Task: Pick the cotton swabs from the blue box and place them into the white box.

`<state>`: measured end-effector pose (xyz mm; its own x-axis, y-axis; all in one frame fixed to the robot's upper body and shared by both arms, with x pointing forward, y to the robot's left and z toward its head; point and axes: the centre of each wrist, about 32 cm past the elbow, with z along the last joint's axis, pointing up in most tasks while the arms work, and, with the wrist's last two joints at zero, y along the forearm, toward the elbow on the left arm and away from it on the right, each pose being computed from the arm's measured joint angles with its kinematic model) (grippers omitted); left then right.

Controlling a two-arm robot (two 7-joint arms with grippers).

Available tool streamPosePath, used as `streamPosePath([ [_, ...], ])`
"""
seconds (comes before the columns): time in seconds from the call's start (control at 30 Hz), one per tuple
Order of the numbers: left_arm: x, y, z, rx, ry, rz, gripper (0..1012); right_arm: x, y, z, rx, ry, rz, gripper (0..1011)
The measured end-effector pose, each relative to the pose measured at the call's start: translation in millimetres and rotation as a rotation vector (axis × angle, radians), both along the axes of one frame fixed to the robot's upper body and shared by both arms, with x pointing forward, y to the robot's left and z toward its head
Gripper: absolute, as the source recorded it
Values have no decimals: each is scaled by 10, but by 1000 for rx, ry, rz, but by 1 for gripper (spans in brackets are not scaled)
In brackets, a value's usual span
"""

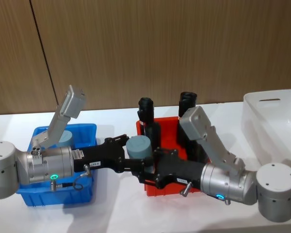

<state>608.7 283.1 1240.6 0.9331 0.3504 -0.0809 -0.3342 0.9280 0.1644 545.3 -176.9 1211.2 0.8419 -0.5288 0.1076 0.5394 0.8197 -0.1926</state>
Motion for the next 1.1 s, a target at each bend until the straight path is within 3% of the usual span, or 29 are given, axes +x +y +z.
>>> streamPosePath([
  [0.43, 0, 0, 0, 0, 0, 0, 1000, -40, -246, -12, 19, -10, -77, 636],
  [0.73, 0, 0, 0, 0, 0, 0, 1000, -92, -588, -31, 32, -22, -182, 636],
  [1.1, 0, 0, 0, 0, 0, 0, 999, -210, -1073, 53, 47, -76, -319, 636],
])
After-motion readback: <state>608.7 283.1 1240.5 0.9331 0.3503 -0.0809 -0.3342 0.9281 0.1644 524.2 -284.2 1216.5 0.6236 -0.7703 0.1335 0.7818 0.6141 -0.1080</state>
